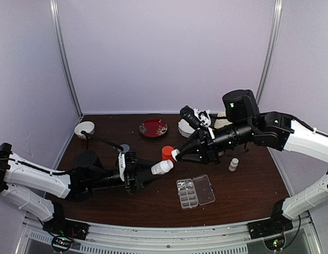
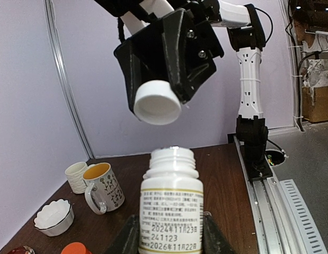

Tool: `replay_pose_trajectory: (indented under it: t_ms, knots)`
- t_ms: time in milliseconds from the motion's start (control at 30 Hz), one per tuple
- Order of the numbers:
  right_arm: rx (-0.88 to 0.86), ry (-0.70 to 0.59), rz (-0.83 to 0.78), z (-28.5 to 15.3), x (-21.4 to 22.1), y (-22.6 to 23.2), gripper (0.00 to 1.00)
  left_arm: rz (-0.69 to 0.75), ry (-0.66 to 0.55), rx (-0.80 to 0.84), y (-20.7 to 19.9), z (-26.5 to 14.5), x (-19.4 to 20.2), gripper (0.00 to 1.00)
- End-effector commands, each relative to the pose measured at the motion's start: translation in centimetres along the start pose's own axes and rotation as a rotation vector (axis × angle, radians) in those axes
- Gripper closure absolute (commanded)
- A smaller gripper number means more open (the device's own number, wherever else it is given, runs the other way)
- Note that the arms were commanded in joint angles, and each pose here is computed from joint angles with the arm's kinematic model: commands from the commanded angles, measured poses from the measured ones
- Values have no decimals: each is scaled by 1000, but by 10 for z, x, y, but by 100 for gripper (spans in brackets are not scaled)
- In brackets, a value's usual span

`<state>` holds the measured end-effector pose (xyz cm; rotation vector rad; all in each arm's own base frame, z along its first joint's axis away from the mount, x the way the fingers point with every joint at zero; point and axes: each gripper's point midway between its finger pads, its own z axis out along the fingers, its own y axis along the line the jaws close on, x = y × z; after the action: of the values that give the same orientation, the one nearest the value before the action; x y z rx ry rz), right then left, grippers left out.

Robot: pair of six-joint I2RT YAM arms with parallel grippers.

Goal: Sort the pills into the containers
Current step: Screw the lid of the pill bottle onto the pill bottle.

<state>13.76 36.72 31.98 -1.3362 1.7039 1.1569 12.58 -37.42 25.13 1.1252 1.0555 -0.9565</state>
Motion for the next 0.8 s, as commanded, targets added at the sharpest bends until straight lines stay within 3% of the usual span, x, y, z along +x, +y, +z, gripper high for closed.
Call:
replay_pose_trajectory:
  t_ms: [0,767]
  knots:
    - [32,65,-50,6,5,1,79,4,-60,10,0,4,-20,95]
    - [13,149,-129,32,22,10,80,-1,-63,11,0,4,-22,95]
